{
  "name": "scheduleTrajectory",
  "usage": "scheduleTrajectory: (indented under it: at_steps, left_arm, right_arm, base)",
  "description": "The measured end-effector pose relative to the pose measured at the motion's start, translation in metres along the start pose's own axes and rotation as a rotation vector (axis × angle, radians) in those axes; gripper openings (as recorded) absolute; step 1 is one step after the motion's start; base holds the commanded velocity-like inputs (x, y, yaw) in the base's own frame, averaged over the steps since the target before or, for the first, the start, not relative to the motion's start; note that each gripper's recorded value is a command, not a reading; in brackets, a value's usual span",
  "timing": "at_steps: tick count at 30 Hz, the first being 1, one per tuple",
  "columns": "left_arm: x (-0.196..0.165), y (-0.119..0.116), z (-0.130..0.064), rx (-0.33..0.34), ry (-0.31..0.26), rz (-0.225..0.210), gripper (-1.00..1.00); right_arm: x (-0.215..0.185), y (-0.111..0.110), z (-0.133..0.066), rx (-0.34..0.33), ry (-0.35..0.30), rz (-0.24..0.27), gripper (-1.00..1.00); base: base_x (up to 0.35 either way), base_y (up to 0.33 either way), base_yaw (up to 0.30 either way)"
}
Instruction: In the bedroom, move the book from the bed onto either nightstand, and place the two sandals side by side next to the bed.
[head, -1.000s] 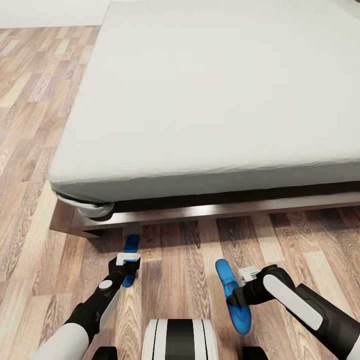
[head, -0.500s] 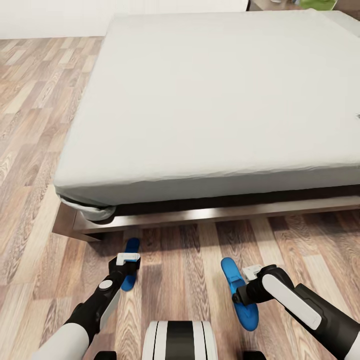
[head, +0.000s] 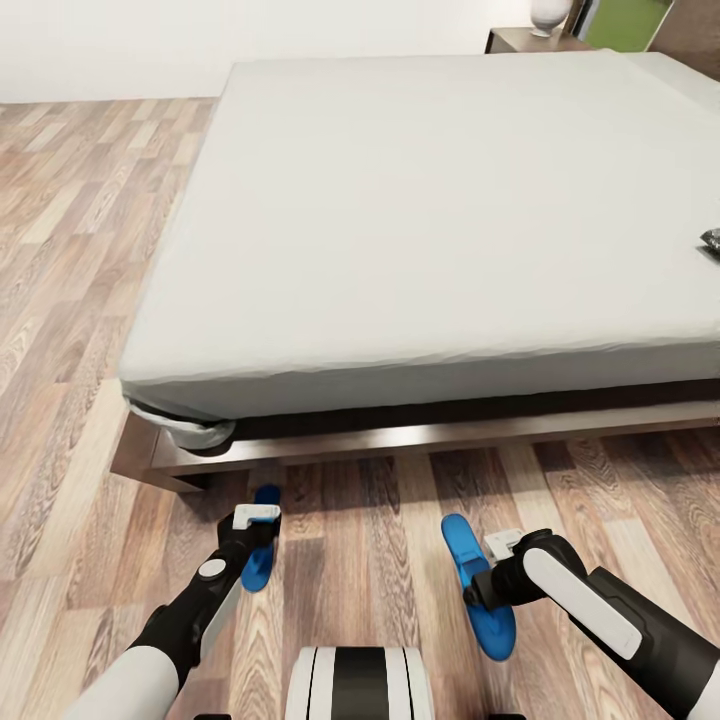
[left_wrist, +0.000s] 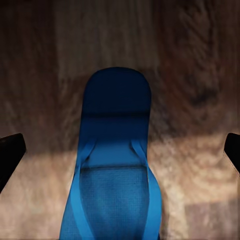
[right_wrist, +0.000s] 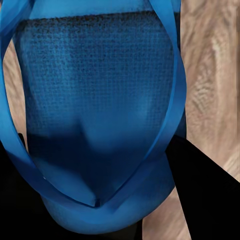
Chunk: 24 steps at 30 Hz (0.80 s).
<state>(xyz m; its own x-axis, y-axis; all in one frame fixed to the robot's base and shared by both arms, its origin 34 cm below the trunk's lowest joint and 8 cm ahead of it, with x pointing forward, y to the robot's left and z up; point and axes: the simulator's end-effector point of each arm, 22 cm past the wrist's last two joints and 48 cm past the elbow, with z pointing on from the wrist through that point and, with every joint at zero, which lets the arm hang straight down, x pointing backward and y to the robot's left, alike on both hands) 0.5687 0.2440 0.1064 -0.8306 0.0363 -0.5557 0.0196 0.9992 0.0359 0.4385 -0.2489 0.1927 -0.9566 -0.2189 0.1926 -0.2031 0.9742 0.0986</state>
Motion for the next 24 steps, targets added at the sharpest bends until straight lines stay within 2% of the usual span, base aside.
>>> scheduleTrajectory:
  at_steps: [14,24]
  left_arm:
    - [-0.01,0.006,-0.008,-0.01,-0.012,0.003,1.0]
    - [0.052,0.012,-0.015,-0.022,0.114,0.013,1.0]
  right_arm:
    - [-0.007,-0.001,-0.014,0.006,-0.033,0.0,-1.0]
    - [-0.022,-0.015,-0.024,0.011,-0.068,0.054,-1.0]
  base:
    - [0.0,0.0,0.0]
    - [0.0,0.0,0.0]
